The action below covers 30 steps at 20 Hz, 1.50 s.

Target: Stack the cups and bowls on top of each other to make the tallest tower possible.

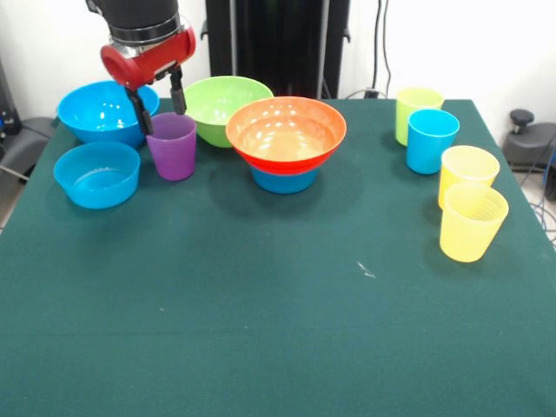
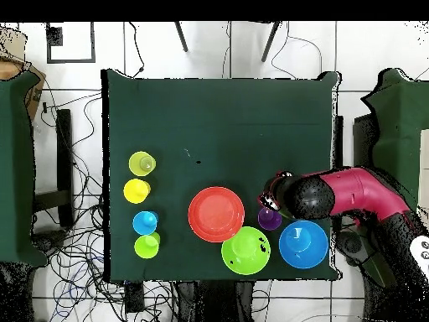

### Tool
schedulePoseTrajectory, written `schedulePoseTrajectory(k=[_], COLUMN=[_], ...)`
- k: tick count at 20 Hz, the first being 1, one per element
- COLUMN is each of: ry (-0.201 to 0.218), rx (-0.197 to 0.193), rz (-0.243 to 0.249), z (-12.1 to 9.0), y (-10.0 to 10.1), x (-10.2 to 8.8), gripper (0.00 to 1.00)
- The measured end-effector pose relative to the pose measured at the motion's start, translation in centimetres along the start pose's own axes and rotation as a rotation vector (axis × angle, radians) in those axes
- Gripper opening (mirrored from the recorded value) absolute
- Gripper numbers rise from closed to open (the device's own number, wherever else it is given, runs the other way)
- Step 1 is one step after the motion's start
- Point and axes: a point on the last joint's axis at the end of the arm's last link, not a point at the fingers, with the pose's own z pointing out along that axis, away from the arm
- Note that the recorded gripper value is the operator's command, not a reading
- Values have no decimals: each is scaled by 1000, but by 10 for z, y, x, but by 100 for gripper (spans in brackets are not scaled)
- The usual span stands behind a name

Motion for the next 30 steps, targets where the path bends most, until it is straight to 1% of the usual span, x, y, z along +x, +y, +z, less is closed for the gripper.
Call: schedulePoseTrajectory(k=[10,14,23,26,30], ry=[3,-3,-11,-7,-1], rx=[3,-7,-37,-37,-32], rz=[-5,-8,-32,-41,-48], z=[2,9,29,34,36], y=[0,1,9,10,11], x=[1,0,0,2,3], gripper=[100,100,100,100,100])
